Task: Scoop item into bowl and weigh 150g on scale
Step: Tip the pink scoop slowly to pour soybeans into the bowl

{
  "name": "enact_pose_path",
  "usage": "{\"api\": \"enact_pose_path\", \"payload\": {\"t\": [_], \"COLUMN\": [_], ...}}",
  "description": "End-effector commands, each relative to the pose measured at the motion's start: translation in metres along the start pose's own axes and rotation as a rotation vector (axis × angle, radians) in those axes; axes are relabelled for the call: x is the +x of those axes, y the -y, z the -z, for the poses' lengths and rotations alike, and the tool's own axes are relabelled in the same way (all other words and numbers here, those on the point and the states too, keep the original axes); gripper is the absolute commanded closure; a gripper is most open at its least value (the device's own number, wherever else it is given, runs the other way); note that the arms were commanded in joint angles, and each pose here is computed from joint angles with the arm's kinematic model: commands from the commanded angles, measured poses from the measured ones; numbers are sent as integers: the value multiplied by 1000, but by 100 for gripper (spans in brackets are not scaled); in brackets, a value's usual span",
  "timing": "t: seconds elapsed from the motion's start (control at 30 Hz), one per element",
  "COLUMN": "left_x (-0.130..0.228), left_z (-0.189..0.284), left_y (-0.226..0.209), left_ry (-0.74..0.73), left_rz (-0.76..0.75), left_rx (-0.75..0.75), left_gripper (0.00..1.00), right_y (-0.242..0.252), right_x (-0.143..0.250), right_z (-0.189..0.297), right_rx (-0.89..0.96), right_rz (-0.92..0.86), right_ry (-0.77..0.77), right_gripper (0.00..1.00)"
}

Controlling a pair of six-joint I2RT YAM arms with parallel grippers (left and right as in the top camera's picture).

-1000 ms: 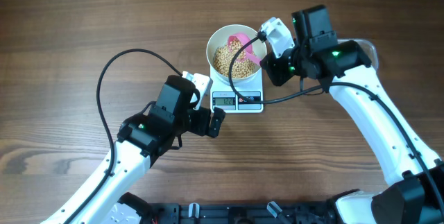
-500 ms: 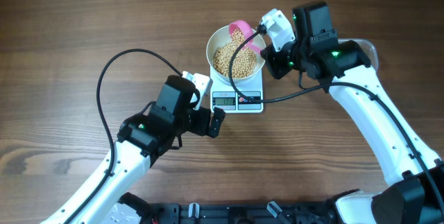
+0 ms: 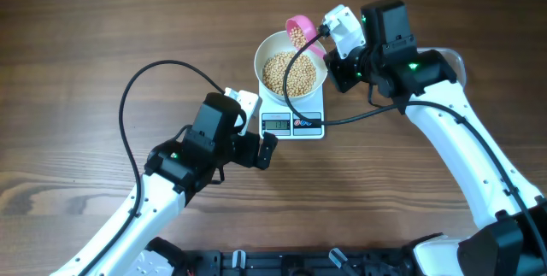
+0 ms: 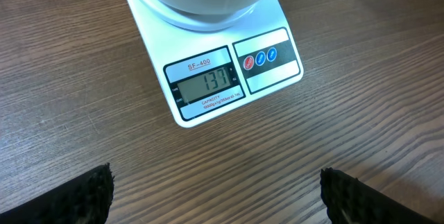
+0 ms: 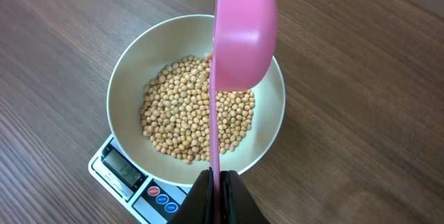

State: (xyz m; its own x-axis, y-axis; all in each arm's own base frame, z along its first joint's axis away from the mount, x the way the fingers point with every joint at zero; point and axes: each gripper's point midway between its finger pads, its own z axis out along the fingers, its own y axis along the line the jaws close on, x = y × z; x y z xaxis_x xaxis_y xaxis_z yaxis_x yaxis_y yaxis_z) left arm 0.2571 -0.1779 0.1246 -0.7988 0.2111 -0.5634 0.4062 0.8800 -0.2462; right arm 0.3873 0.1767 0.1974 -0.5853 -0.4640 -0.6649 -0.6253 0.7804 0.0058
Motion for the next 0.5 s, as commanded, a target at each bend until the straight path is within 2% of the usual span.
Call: {"api": "enact_pose_path", "payload": {"t": [0.0,0.47], "left_x": [-8,-8], "left_z": [2,2], "left_y": [3,3], "left_ry": [17,17], "left_rz": [-20,-20], "left_rx": [2,2], "left_gripper": [0,0], "right_y": [2,4], "right_x": [-16,-18], "right_z": [14,14], "right_rx": [27,35], "right_rz": [62,129], "right_ry": [49,55], "right_gripper": [96,95]}}
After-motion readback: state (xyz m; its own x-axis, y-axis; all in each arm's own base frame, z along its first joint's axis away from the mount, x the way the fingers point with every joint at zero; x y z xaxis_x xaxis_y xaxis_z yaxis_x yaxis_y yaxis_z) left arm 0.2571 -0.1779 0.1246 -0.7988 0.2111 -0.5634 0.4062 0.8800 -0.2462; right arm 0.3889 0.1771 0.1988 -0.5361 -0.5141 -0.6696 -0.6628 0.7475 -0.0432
